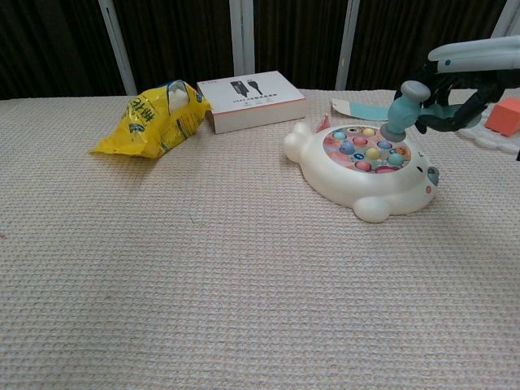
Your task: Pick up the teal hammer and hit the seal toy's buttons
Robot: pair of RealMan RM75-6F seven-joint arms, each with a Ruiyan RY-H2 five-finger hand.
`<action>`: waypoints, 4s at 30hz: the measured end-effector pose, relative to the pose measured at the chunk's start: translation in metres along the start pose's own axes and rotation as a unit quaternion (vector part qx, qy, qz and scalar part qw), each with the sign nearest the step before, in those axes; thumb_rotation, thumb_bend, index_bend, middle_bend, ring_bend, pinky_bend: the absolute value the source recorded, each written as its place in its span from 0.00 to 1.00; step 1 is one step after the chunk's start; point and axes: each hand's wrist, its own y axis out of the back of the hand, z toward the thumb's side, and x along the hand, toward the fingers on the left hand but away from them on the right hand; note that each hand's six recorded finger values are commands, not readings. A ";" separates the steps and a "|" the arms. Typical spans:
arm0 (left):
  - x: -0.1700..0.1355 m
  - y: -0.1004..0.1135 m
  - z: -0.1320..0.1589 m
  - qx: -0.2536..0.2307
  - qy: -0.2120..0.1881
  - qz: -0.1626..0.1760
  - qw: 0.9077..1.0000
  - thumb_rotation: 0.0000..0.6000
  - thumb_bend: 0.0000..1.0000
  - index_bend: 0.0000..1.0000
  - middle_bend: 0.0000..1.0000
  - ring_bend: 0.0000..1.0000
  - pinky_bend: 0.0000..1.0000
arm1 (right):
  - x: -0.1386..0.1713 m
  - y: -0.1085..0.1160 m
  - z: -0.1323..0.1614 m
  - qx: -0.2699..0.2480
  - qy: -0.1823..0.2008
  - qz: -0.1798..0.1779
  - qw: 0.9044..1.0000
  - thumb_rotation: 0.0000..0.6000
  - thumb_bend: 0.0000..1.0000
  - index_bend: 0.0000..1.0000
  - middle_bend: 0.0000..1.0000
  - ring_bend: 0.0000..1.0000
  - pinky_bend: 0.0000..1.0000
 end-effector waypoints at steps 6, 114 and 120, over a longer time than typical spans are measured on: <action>0.001 -0.002 -0.001 0.000 0.001 -0.005 1.000 1.00 0.09 0.12 0.14 0.01 0.02 | -0.022 0.006 0.007 0.023 -0.010 0.038 0.999 1.00 0.84 0.83 0.77 0.64 0.47; -0.007 -0.007 0.002 -0.006 0.009 -0.015 1.000 1.00 0.09 0.11 0.13 0.01 0.02 | 0.039 -0.088 -0.128 -0.018 -0.160 0.088 0.983 1.00 0.81 0.49 0.55 0.35 0.28; -0.008 -0.007 0.001 -0.006 0.010 -0.016 1.000 1.00 0.09 0.11 0.12 0.01 0.02 | 0.040 -0.093 -0.132 -0.023 -0.165 0.093 0.982 1.00 0.70 0.31 0.41 0.23 0.18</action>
